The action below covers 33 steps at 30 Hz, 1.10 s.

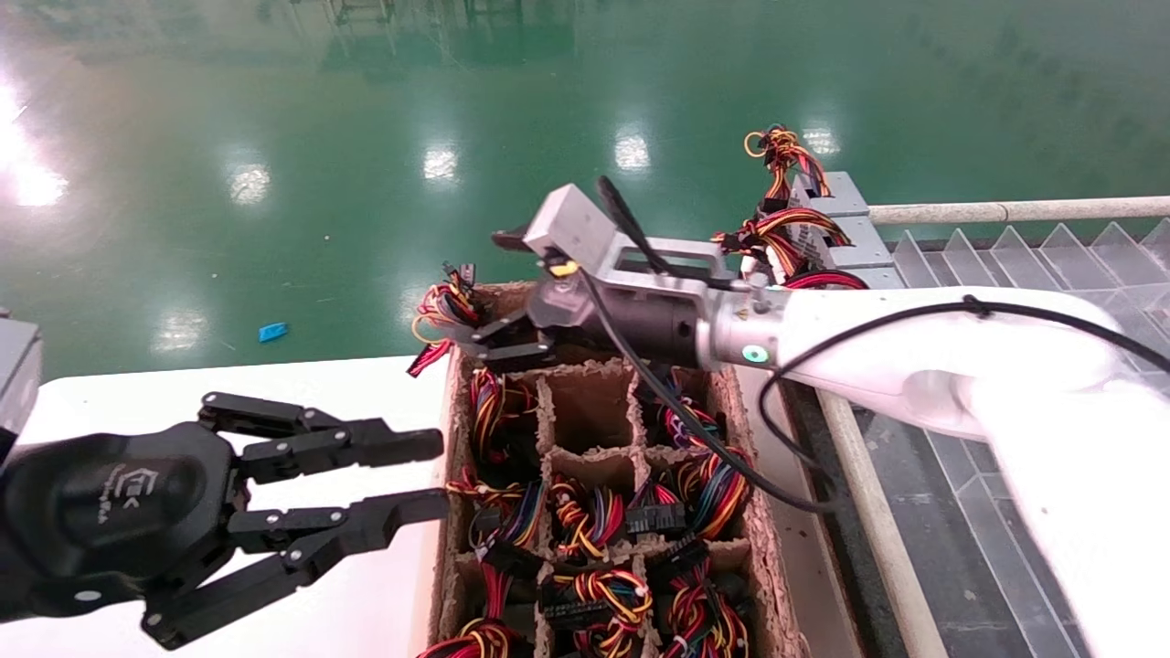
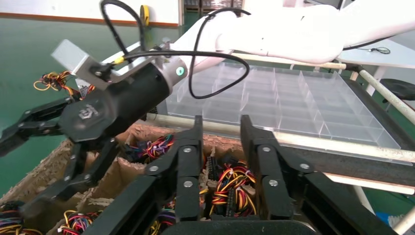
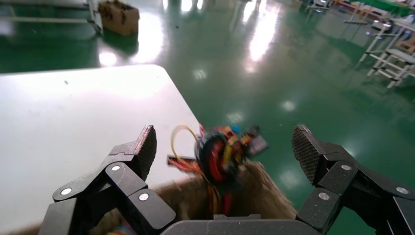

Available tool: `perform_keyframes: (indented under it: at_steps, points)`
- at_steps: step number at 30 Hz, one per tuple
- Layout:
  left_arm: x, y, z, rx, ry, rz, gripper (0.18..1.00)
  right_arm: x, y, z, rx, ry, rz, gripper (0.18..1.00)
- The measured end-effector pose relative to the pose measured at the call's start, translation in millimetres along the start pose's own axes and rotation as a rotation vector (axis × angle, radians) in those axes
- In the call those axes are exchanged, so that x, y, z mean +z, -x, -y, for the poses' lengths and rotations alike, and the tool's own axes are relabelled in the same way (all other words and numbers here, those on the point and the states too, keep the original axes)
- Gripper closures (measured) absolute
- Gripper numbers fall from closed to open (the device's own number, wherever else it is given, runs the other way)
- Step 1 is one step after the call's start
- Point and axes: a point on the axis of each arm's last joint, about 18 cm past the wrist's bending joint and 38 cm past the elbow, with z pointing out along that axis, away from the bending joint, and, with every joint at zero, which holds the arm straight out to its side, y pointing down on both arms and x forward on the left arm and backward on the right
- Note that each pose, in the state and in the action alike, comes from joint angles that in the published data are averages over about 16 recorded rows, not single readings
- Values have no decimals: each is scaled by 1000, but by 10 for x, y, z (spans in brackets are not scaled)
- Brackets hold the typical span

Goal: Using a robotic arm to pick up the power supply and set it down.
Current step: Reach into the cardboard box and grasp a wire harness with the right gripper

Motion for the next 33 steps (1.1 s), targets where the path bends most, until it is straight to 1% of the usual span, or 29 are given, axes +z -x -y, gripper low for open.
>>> perform_keyframes:
  at_steps: [5,11,16,25,31,33]
  points:
    - [0,0,0,0,0,0,829,162,17,-74,22,12,-6,179]
    - [0,0,0,0,0,0,923,284,38,-163,36,33,-27,179]
    - [0,0,0,0,0,0,967,345,61,-224,49,48,-45,183]
    - [0,0,0,0,0,0,991,418,104,-294,75,61,-67,212]
    - [0,0,0,0,0,0,993,448,114,-332,78,75,-77,269]
    - [0,0,0,0,0,0,993,456,114,-343,77,80,-80,301]
